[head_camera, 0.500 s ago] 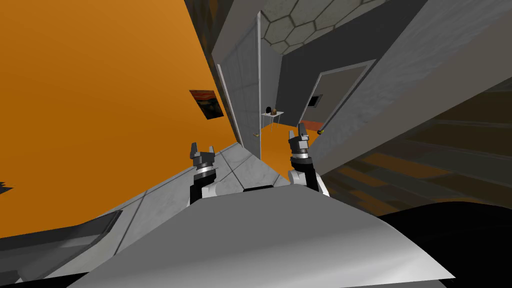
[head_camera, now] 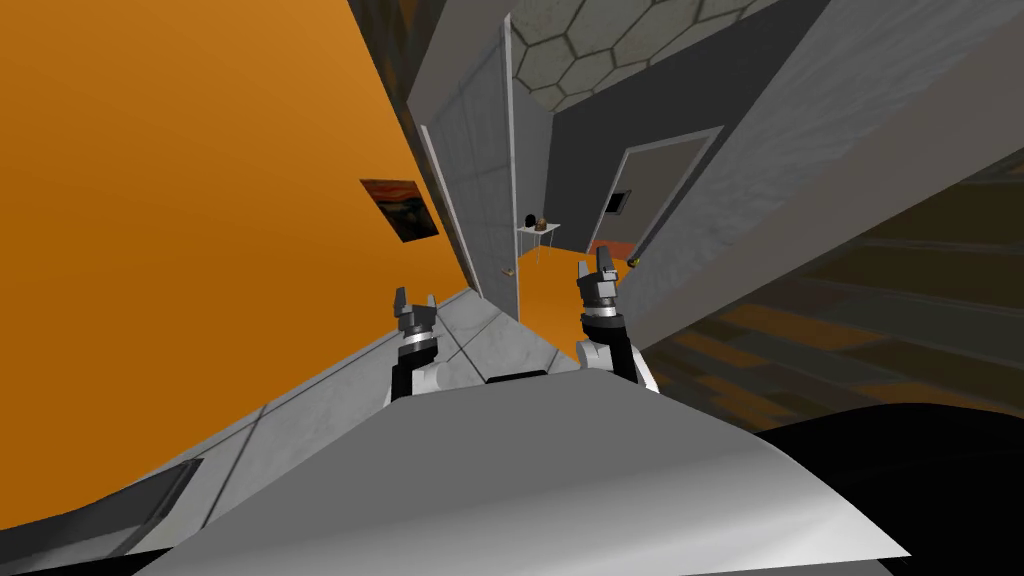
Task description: Push the door open
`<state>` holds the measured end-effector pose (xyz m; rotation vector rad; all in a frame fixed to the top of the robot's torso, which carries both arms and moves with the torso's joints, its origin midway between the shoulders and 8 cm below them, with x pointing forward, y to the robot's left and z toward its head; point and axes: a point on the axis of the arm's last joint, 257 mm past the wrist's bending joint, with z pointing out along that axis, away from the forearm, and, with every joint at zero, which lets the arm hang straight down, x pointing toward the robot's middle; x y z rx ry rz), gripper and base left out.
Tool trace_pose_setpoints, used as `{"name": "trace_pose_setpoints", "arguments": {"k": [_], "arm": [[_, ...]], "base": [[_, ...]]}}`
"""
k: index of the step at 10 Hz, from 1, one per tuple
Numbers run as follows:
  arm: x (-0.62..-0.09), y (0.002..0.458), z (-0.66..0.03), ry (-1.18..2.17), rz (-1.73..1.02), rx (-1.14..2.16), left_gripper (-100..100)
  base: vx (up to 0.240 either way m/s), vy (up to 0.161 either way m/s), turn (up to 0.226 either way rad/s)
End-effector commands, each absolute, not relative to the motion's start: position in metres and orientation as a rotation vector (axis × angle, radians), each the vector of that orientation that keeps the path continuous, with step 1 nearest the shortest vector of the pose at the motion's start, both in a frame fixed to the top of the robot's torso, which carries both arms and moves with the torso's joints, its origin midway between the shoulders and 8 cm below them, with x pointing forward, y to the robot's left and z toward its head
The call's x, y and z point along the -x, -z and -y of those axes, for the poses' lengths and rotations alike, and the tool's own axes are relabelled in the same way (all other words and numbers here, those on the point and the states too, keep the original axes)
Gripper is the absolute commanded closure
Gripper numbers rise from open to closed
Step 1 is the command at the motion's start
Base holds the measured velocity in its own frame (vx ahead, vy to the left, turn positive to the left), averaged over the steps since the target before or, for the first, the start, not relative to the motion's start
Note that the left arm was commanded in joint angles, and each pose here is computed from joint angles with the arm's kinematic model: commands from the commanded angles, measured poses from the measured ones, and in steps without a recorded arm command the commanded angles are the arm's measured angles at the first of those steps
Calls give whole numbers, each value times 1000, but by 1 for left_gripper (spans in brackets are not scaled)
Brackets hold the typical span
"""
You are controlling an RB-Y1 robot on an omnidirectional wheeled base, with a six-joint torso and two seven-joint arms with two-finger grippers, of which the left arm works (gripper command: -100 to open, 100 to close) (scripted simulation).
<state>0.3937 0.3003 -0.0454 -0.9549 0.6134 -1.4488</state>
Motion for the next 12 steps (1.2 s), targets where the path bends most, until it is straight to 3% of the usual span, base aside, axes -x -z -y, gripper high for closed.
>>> {"name": "trace_pose_setpoints", "arguments": {"k": [1, 12], "arm": [[-398, 54, -297, 1447, -630, 959, -100], [-441, 137, -281, 1420, -774, 1013, -100]], "base": [[74, 44, -111], [78, 58, -145]]}}
